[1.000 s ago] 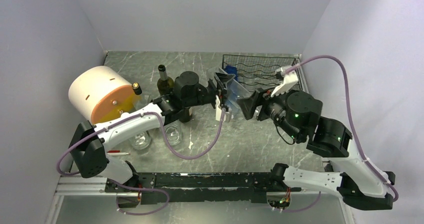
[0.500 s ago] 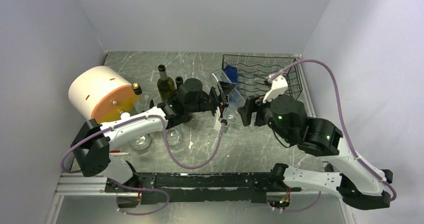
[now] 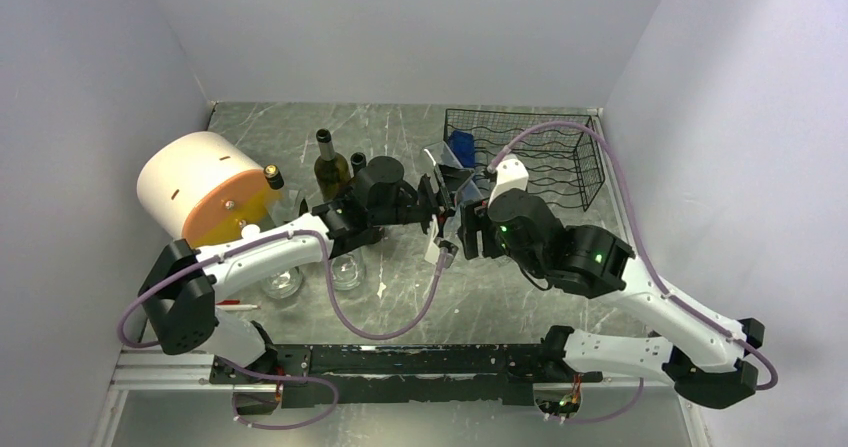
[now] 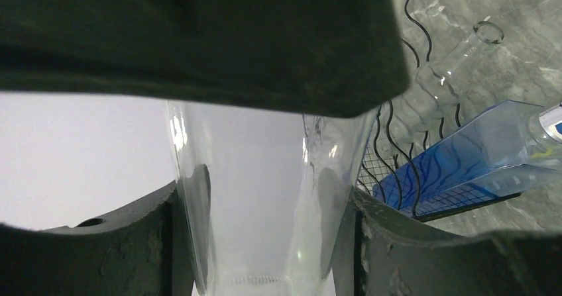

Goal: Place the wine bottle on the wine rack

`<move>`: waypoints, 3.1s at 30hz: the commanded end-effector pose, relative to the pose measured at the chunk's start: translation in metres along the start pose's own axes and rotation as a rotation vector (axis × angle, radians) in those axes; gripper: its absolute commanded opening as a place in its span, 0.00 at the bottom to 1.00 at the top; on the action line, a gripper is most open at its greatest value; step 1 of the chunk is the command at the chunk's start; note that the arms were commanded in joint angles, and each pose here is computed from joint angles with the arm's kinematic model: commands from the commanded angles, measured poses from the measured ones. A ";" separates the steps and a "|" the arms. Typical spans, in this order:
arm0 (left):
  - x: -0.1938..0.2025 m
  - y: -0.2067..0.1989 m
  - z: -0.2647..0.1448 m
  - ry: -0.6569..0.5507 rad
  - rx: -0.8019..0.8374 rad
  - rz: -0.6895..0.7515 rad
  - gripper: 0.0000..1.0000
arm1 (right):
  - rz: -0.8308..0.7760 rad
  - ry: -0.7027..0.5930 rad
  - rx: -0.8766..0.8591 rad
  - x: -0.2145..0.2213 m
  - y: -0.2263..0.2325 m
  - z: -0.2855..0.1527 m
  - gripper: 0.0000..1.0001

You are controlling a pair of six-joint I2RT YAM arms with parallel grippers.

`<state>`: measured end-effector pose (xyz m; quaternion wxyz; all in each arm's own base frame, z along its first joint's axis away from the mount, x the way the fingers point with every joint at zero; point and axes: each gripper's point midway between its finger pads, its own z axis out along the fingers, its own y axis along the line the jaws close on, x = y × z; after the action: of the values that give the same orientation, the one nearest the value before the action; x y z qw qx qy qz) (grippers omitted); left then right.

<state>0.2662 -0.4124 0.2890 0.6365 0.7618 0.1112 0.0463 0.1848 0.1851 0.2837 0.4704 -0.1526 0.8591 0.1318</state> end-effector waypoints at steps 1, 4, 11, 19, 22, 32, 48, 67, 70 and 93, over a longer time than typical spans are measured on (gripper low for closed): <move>-0.020 0.059 -0.016 -0.060 -0.137 0.055 0.07 | 0.020 0.003 -0.013 -0.001 0.004 0.010 0.69; -0.022 0.061 -0.018 -0.064 -0.138 0.055 0.07 | 0.032 0.007 -0.027 -0.002 0.004 0.017 0.65; -0.025 0.058 -0.019 -0.085 -0.108 -0.003 0.07 | 0.093 0.028 -0.009 -0.012 -0.013 0.029 0.50; -0.024 0.055 -0.015 -0.090 -0.110 -0.118 0.74 | 0.124 -0.031 0.096 -0.025 -0.037 0.026 0.00; -0.021 0.048 -0.011 -0.086 -0.103 -0.163 0.99 | 0.130 -0.069 0.137 -0.035 -0.047 0.025 0.00; -0.020 0.068 -0.011 -0.103 -0.231 -0.801 0.99 | 0.183 -0.077 0.264 -0.038 -0.092 0.049 0.00; -0.029 -0.031 -0.028 -0.001 -0.294 -1.734 0.99 | 0.450 0.083 0.545 0.044 -0.172 0.032 0.00; 0.016 -0.039 -0.028 0.391 -0.362 -1.998 0.99 | 0.684 0.179 0.612 0.088 -0.181 0.048 0.00; 0.006 -0.030 -0.027 0.312 -0.329 -1.991 0.99 | 0.721 0.184 0.616 0.100 -0.180 0.052 0.00; -0.044 0.051 -0.068 0.016 -0.223 -1.773 0.99 | 0.553 0.021 0.486 0.079 -0.202 0.156 0.00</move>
<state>0.2318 -0.3674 0.3256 0.5018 0.2994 0.6944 -0.4199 0.2891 0.0454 0.0939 0.3313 0.2190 0.9173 0.0285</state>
